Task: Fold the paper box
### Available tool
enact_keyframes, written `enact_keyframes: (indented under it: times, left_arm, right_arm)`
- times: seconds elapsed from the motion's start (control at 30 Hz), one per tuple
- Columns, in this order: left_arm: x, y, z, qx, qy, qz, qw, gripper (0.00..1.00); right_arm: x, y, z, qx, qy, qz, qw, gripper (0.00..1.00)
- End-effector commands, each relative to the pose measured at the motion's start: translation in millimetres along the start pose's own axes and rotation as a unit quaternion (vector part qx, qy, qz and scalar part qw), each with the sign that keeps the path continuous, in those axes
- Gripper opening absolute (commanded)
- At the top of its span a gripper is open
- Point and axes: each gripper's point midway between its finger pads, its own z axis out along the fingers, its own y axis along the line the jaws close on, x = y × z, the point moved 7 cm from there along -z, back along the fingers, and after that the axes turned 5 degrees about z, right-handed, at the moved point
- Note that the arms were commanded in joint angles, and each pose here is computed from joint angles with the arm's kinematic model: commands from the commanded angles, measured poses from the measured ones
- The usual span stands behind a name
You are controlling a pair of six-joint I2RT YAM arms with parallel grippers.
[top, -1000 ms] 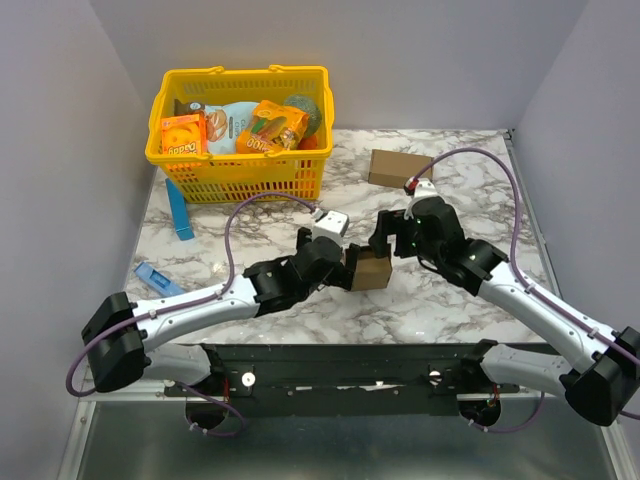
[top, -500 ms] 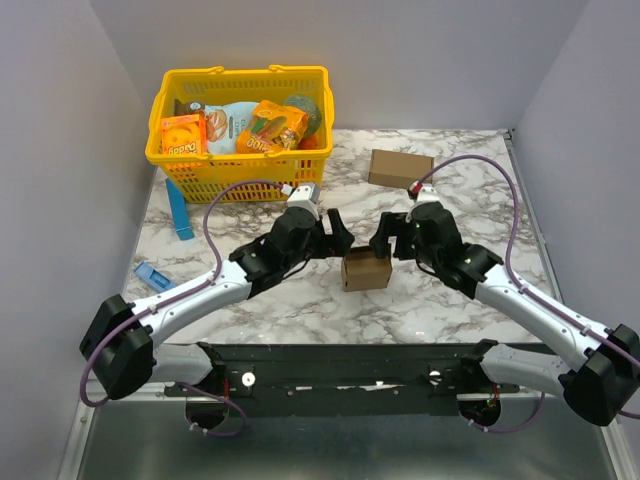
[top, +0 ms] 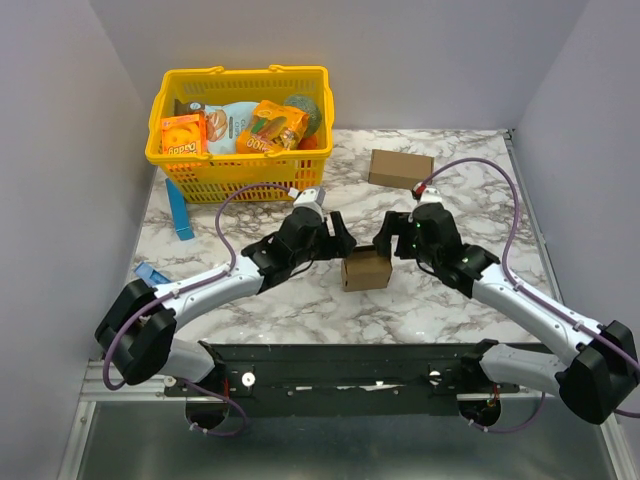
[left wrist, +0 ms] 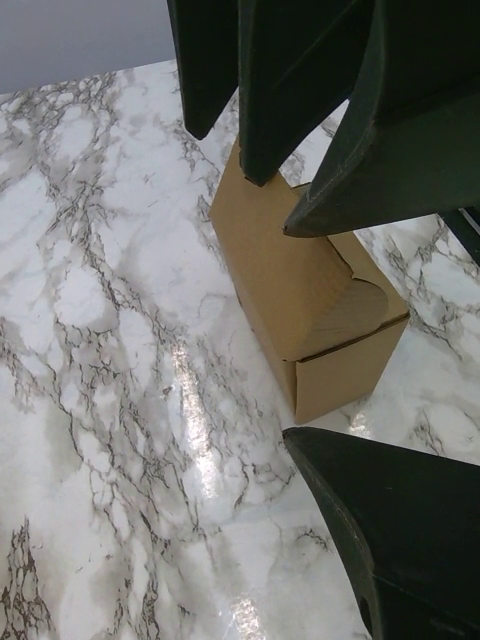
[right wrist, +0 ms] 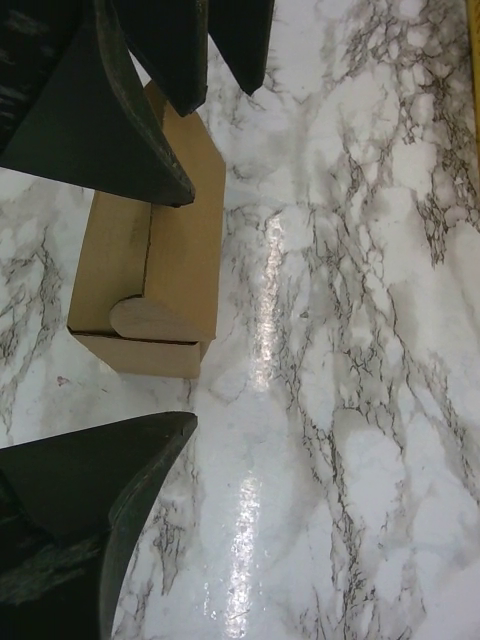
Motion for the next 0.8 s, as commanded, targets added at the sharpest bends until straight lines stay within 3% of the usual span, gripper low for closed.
enact_keyframes:
  times: [0.0,0.23,0.37,0.57,0.77]
  left_arm:
    - [7,2,2,0.013,0.005,-0.013,1.000,0.78]
    - [22,6,8,0.021,0.022,-0.025,0.999,0.60]
    - [27,9,8,0.022,0.027,-0.033,0.999,0.46]
    - [38,14,7,0.022,0.040,-0.039,0.998,0.36]
    - [52,19,7,0.019,0.057,-0.035,0.998,0.34]
  right_arm:
    - [4,-4,6,0.007,-0.003,0.005,1.000,0.89]
    - [13,-7,6,0.003,0.011,0.002,1.000,0.75]
    - [19,-9,6,0.003,0.018,0.001,1.000,0.62]
    - [28,-13,4,0.002,0.028,0.004,1.000,0.53]
    - [38,-19,5,0.006,0.041,0.002,0.999,0.48]
